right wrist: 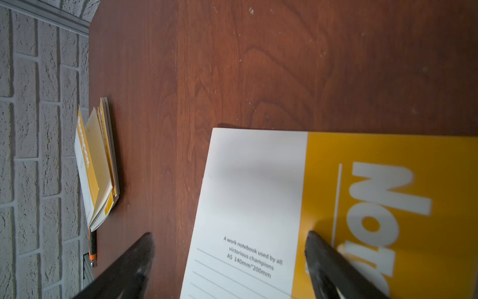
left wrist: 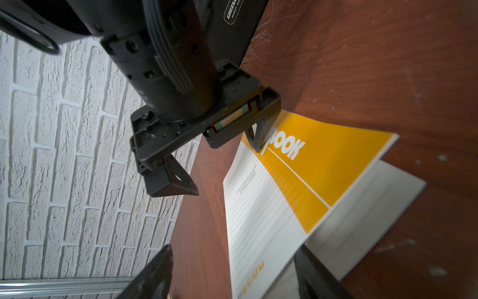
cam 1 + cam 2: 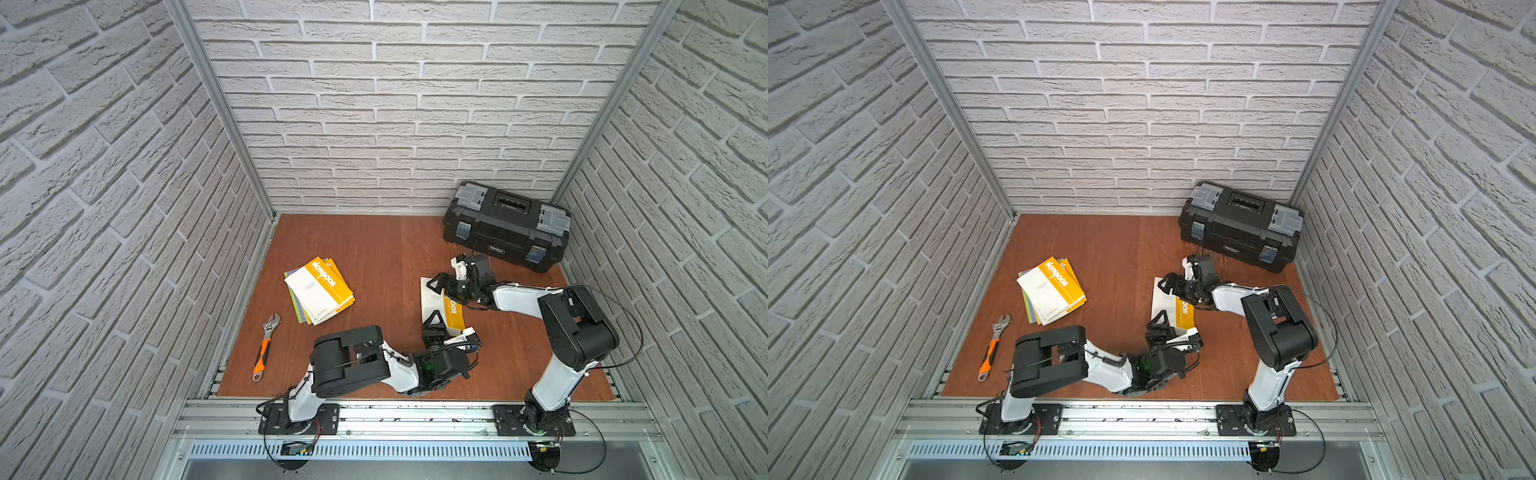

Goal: Close the notebook
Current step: Close the notebook at the center of the board.

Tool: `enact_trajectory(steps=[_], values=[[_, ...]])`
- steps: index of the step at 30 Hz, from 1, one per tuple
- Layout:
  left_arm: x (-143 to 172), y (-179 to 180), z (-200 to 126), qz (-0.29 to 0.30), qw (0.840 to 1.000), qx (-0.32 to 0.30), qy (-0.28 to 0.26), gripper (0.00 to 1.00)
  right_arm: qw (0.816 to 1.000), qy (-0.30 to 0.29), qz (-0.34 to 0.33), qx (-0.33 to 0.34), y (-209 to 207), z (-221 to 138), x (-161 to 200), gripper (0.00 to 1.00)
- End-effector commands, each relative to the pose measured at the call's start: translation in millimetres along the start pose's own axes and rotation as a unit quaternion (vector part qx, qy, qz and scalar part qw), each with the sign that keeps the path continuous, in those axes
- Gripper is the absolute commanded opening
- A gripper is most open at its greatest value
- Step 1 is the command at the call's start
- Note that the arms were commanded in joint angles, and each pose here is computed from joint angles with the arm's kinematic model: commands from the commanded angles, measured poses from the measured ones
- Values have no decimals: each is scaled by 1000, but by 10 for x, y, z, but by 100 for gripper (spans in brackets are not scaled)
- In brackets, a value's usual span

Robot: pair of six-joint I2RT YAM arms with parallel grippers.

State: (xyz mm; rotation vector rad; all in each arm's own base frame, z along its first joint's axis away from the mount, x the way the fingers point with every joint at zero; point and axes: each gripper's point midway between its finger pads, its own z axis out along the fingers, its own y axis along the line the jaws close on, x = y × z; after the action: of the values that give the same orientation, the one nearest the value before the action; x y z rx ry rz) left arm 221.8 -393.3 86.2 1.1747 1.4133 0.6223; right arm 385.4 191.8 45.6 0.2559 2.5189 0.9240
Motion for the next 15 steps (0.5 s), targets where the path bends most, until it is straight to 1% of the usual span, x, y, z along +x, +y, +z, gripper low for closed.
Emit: enact_trajectory(steps=[1,4,6,8,9,10,11,12,13,14,15], values=[[-123,276,-208,-38,999,-19,-12,76,1000,11,2,11,-101,63,107,91],[-186,382,-387,-52,998,-6,-31,78,1000,10,1,11,-94,55,100,91],[-232,544,-524,-82,995,11,-50,80,1000,10,0,13,-101,52,104,91],[-247,807,-606,-140,988,31,-60,82,1000,10,0,12,-94,46,105,91],[-211,925,-598,-185,979,64,-56,82,1000,9,0,12,-102,41,105,91],[-139,985,-544,-235,964,118,-46,84,1000,8,0,12,-96,37,104,91],[-53,1084,-474,-291,944,152,-36,85,1000,9,0,13,-102,38,111,91],[60,1163,-392,-357,914,192,-26,86,1000,9,-1,14,-108,39,114,91],[173,1238,-309,-419,879,227,-20,86,1000,10,0,13,-105,40,117,91],[295,1320,-245,-468,851,238,-12,86,1000,10,1,13,-109,40,121,91],[440,1407,-168,-522,817,245,0,86,1000,10,0,12,-101,37,121,91]])
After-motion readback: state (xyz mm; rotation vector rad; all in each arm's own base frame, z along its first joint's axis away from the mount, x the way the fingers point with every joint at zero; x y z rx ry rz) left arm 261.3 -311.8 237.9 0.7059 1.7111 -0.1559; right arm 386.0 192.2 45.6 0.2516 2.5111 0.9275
